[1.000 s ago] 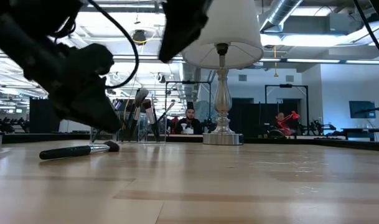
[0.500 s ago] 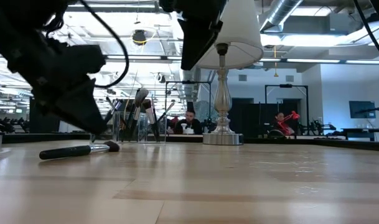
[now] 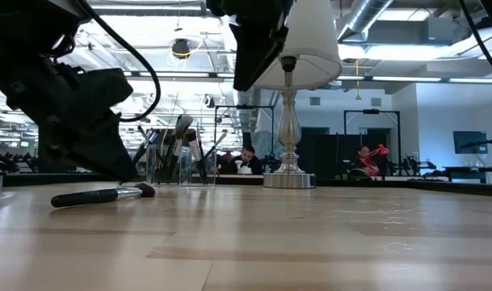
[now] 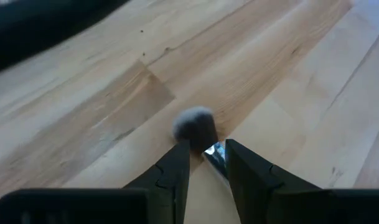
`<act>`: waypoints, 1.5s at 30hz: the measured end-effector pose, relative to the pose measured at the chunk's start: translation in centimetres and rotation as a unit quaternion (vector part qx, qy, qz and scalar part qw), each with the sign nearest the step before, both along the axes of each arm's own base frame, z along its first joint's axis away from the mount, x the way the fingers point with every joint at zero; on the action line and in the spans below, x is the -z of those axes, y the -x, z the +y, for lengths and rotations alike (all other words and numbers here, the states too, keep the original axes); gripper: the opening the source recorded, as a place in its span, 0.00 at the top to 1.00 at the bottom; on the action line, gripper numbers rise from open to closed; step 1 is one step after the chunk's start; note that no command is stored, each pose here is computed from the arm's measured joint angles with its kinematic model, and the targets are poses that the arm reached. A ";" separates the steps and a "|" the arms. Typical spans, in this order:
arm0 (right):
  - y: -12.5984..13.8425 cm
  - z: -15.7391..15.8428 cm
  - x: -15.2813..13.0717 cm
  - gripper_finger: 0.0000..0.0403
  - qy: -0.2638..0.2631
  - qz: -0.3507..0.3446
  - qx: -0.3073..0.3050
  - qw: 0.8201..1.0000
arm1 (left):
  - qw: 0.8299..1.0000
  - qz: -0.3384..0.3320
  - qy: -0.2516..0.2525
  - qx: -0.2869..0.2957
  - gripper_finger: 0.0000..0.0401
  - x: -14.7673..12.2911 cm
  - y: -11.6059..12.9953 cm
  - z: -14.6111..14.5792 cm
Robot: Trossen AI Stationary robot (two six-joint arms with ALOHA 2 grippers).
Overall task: Put items in baskets/containers
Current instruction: Put the black blush brush into the transparent organizer
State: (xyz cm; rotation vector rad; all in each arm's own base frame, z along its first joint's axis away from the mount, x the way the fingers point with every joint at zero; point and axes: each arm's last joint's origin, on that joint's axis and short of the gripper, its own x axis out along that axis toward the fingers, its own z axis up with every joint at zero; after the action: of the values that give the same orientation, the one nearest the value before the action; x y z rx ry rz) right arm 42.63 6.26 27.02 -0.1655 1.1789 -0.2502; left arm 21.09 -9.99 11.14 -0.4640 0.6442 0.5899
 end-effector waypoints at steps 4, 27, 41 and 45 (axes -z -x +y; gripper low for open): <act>-0.1 -0.3 0.0 0.57 -0.001 -0.005 0.003 1.000 | 1.000 -0.007 0.003 0.000 0.75 1.3 -0.6 -0.4; -0.3 -0.3 -0.1 0.57 -0.003 -0.012 0.003 1.000 | 0.994 0.015 -0.102 0.028 0.89 3.7 -0.3 -1.3; 0.6 1.5 -5.0 0.62 0.002 -0.034 -0.027 0.999 | 0.960 -0.182 -0.207 0.055 0.87 -10.8 3.9 1.7; 0.8 2.4 -3.7 0.67 0.018 -0.008 -0.060 0.998 | 0.952 -0.206 -0.218 0.069 0.88 -11.7 5.6 2.6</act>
State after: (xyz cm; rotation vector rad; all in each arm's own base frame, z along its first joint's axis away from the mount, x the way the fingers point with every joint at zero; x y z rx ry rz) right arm 41.83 8.63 30.74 -0.2656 1.1455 -0.1673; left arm 15.53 -7.44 22.88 -0.1155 0.1351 0.4647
